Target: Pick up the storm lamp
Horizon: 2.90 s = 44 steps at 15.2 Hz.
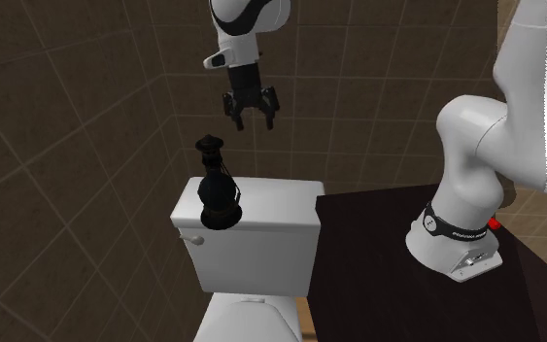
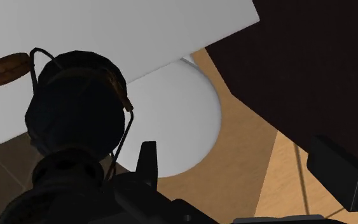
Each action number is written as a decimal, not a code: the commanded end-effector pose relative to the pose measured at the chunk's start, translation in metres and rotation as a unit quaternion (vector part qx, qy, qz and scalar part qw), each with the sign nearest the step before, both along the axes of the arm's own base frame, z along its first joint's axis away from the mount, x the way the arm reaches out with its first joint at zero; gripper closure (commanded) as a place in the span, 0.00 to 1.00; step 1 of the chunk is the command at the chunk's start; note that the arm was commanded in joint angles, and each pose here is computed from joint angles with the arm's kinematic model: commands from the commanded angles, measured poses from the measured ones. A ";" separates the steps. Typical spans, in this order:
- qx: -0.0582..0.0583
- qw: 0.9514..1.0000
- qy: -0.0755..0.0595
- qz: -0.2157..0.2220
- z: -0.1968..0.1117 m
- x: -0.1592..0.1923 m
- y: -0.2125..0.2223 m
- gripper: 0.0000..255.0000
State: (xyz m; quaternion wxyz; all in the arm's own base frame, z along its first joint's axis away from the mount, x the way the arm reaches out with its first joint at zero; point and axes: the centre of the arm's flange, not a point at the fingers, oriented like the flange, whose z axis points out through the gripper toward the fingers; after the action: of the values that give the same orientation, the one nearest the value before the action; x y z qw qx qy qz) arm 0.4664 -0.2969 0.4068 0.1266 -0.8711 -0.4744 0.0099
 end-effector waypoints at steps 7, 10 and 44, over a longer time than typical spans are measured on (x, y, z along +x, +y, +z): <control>0.037 0.992 -0.022 0.115 -0.052 0.087 -0.045 0.00; 0.049 0.987 -0.029 0.151 -0.068 0.117 -0.054 0.00; 0.049 0.987 -0.029 0.151 -0.029 0.117 -0.054 1.00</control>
State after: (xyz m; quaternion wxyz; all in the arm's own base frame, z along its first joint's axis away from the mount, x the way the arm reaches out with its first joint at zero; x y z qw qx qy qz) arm 0.5831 -0.3511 0.3716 0.1528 -0.7824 -0.6035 -0.0190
